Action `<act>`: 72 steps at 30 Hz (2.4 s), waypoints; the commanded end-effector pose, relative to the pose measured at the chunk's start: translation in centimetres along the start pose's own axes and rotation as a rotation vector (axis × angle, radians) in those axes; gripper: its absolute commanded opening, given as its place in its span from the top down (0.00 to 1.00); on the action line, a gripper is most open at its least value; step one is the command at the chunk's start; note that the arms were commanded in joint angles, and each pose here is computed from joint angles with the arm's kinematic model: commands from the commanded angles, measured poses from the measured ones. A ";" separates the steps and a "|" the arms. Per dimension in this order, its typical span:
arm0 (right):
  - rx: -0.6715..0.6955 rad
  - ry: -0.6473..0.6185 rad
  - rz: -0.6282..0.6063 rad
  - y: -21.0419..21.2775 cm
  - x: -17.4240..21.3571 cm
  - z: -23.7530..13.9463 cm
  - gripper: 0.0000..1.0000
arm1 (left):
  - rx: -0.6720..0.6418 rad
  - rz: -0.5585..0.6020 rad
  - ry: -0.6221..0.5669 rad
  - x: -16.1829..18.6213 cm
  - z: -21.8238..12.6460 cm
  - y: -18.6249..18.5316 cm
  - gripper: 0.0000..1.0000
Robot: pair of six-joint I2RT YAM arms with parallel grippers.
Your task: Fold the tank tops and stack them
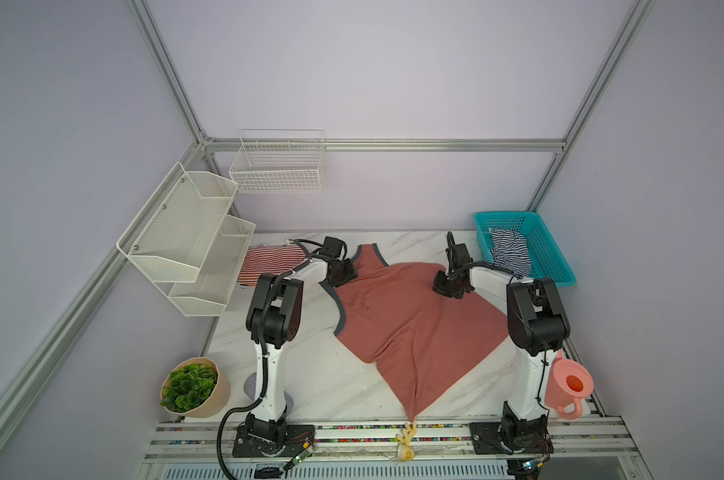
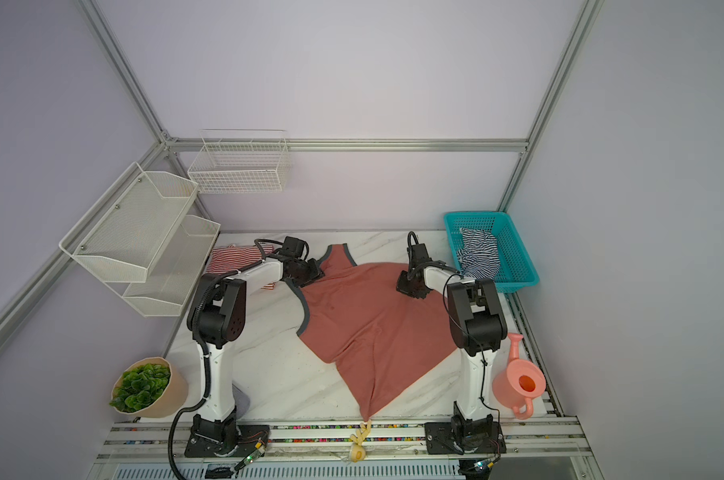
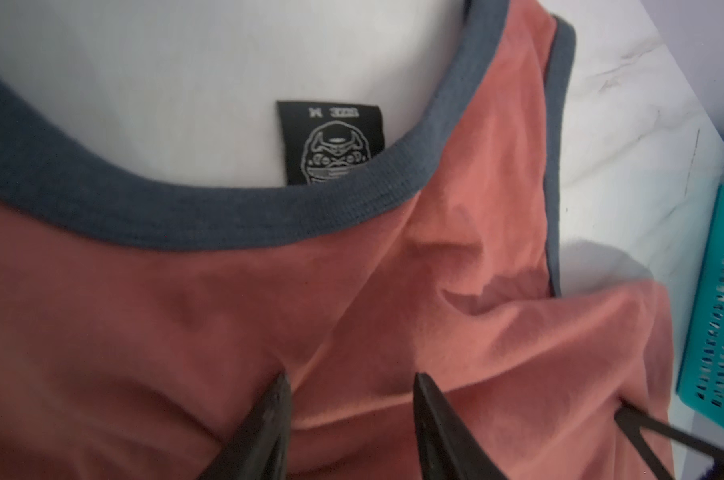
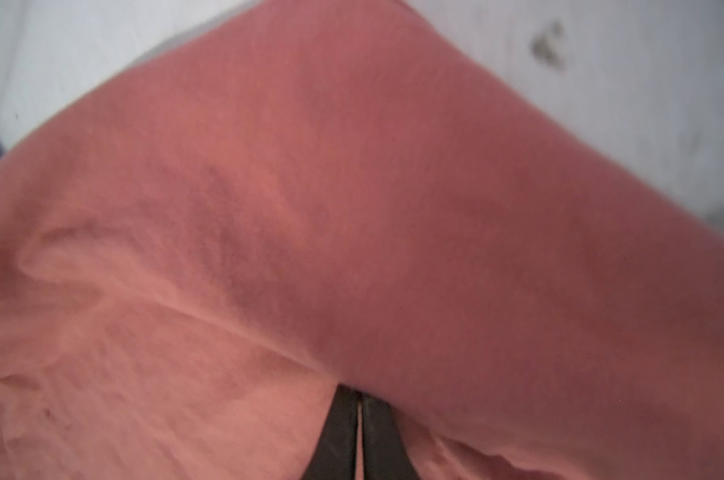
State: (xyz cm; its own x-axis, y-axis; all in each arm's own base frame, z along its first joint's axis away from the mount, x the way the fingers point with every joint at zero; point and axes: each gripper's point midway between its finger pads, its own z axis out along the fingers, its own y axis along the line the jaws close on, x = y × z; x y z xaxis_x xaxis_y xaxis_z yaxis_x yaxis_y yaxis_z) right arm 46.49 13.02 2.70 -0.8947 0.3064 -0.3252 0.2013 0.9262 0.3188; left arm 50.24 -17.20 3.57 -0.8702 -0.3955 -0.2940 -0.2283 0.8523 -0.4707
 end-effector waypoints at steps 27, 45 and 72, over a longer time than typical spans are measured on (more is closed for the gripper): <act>0.027 0.183 -0.234 -0.6 1.1 5.1 0.79 | -0.073 0.036 0.071 10.5 -10.9 -1.3 0.47; -0.143 0.001 -0.313 11.4 -3.8 0.0 0.70 | 0.001 0.123 0.014 1.0 -3.9 -7.8 0.57; -0.039 0.128 -0.292 6.2 3.1 4.7 0.69 | -0.237 -0.129 0.077 4.5 -0.4 5.7 0.57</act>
State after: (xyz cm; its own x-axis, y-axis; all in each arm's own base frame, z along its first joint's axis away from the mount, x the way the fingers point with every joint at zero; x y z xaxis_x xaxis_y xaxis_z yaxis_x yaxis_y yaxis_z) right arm 50.98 22.95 3.56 -0.9051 0.0319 -0.4240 -0.1350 0.9240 0.3577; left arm 48.01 -17.63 3.63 -0.8657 -0.4323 -0.2523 -0.3069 0.8566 -0.4147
